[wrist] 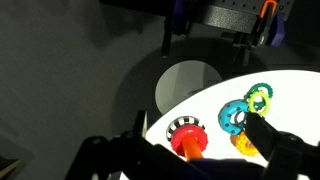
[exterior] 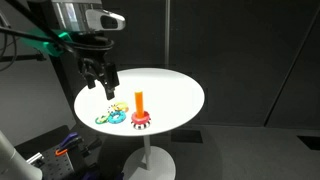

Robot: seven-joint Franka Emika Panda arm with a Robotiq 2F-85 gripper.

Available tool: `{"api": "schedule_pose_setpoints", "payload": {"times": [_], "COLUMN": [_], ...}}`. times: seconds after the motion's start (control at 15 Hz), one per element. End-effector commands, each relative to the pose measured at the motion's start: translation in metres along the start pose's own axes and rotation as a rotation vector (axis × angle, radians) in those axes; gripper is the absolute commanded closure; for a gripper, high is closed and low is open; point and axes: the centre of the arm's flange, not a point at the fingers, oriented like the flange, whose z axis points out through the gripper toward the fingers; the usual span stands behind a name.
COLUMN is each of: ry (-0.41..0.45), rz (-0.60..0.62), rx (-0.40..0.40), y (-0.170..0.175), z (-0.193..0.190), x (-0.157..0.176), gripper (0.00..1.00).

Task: Put the black and white ring on the stack

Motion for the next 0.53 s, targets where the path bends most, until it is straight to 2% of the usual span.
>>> {"api": "schedule_pose_setpoints", "payload": {"times": [0.0, 0.27, 0.47], "ry": [0.000, 0.000, 0.003], "rz": [0.000, 0.000, -0.004], "rx": [0.000, 0.000, -0.009], "y": [0.000, 0.000, -0.008], "z": [0.000, 0.000, 0.001], "x": [0.000, 0.000, 0.014], "gripper": [0.00, 0.00, 0.00]}}
